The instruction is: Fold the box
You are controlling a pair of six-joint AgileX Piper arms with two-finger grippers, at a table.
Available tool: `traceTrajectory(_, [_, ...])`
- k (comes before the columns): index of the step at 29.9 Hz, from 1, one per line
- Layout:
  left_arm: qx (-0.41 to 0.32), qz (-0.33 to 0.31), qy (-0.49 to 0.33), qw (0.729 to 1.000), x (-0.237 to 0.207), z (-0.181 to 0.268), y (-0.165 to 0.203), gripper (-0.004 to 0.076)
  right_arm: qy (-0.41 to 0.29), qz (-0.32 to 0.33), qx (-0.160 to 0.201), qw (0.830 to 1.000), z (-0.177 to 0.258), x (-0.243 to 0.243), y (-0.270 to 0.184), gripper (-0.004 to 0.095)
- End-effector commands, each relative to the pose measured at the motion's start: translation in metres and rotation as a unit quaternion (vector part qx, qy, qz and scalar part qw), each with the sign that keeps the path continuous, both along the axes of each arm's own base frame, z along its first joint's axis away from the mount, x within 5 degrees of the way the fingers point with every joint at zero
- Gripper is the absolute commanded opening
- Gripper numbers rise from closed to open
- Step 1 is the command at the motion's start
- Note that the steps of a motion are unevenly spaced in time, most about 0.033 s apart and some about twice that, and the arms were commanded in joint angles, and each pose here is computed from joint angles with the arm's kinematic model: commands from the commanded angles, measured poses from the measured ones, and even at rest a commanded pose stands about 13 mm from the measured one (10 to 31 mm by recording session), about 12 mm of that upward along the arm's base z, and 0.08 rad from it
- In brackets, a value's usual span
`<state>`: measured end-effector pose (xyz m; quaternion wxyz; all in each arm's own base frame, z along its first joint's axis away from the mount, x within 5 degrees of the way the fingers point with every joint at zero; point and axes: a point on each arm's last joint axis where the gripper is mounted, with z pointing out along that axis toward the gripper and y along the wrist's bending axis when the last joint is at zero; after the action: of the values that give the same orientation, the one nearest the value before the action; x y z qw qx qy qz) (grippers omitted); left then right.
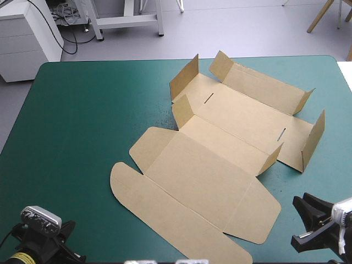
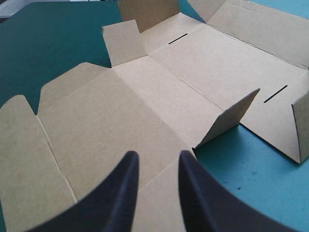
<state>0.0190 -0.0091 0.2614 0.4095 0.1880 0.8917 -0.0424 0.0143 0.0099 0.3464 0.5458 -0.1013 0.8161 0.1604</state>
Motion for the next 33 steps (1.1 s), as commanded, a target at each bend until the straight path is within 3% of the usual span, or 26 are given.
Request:
traceTrajectory(1, [-0.017,-0.001,-0.029,0.999,0.004,0.010,-0.002,-0.0010,0.002,-0.023,0.057,0.998,0.021,0.010,0.003,0.0548])
traceTrajectory(3, [-0.018,-0.001,-0.029,0.999,0.004,0.010,-0.002,-0.0010,0.026,-0.035,0.083,0.996,0.025,0.018,0.006,0.0719])
traceTrajectory(6, [-0.018,-0.001,-0.029,0.999,0.004,0.010,-0.002,-0.0010,0.065,-0.057,0.117,0.989,0.030,0.033,0.011,0.0846])
traceTrajectory(15, [-0.018,-0.001,-0.029,0.999,0.004,0.010,-0.002,-0.0010,0.180,-0.113,0.130,0.968,0.035,0.099,0.034,0.0851])
traceTrajectory(25, [-0.017,-0.001,-0.029,0.999,0.004,0.010,-0.002,-0.0010,0.277,-0.171,0.035,0.945,0.042,0.156,0.045,0.0851])
traceTrajectory(33, [-0.017,-0.001,-0.029,0.999,0.004,0.010,-0.002,-0.0010,0.303,-0.221,0.086,0.923,0.039,0.173,0.033,0.0851])
